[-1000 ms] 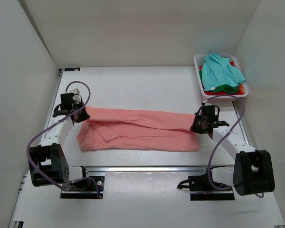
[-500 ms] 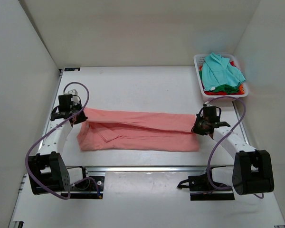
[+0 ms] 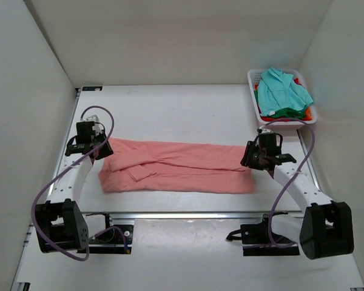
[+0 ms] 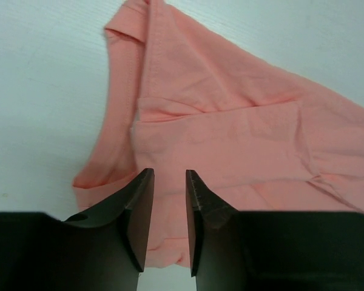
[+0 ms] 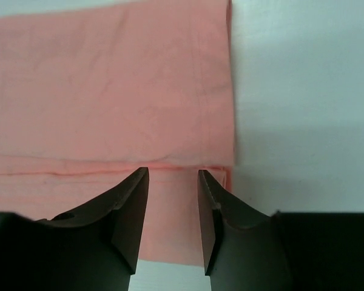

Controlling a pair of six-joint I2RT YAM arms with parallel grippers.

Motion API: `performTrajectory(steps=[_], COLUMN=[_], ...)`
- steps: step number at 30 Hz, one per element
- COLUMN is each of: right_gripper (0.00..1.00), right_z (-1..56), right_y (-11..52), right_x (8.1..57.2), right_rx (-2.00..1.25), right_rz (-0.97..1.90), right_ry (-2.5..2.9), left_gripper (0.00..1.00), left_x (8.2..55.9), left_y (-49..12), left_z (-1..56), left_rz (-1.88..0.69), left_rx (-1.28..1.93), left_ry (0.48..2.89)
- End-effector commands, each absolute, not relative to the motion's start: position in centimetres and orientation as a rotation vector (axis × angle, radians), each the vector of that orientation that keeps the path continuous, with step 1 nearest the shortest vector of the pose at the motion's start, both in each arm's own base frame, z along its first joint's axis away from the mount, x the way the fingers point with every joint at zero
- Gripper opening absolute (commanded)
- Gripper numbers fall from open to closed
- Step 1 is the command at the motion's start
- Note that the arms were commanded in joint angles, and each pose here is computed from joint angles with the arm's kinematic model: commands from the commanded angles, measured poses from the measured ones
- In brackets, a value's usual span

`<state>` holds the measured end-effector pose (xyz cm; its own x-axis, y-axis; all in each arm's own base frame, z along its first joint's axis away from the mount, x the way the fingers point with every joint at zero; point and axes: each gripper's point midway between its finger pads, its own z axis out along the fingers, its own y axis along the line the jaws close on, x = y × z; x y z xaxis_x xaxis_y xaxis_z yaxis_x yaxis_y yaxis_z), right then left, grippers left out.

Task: Fold and stack the t-shirts
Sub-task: Fold the other side of the tshirt into a rectangle, then rotate the tshirt 90 degrees

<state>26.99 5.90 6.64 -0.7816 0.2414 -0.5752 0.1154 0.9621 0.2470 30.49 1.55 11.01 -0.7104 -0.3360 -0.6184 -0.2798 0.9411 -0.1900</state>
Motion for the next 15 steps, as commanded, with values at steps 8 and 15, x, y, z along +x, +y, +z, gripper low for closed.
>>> performTrajectory(steps=[8,15], right_gripper=[0.28,0.26], right_z=[9.2,4.5], right_y=[9.5,10.4], right_x=[36.0,34.9], right_rx=[-0.027,-0.011], right_rz=[0.293,0.267], right_ry=[2.404,2.562], left_gripper=[0.25,0.2], left_x=[31.3,34.1], left_y=[-7.3,-9.5], left_z=[7.5,3.5], left_rz=[-0.312,-0.176], left_rx=[-0.474,-0.419], left_ry=[2.43,2.583])
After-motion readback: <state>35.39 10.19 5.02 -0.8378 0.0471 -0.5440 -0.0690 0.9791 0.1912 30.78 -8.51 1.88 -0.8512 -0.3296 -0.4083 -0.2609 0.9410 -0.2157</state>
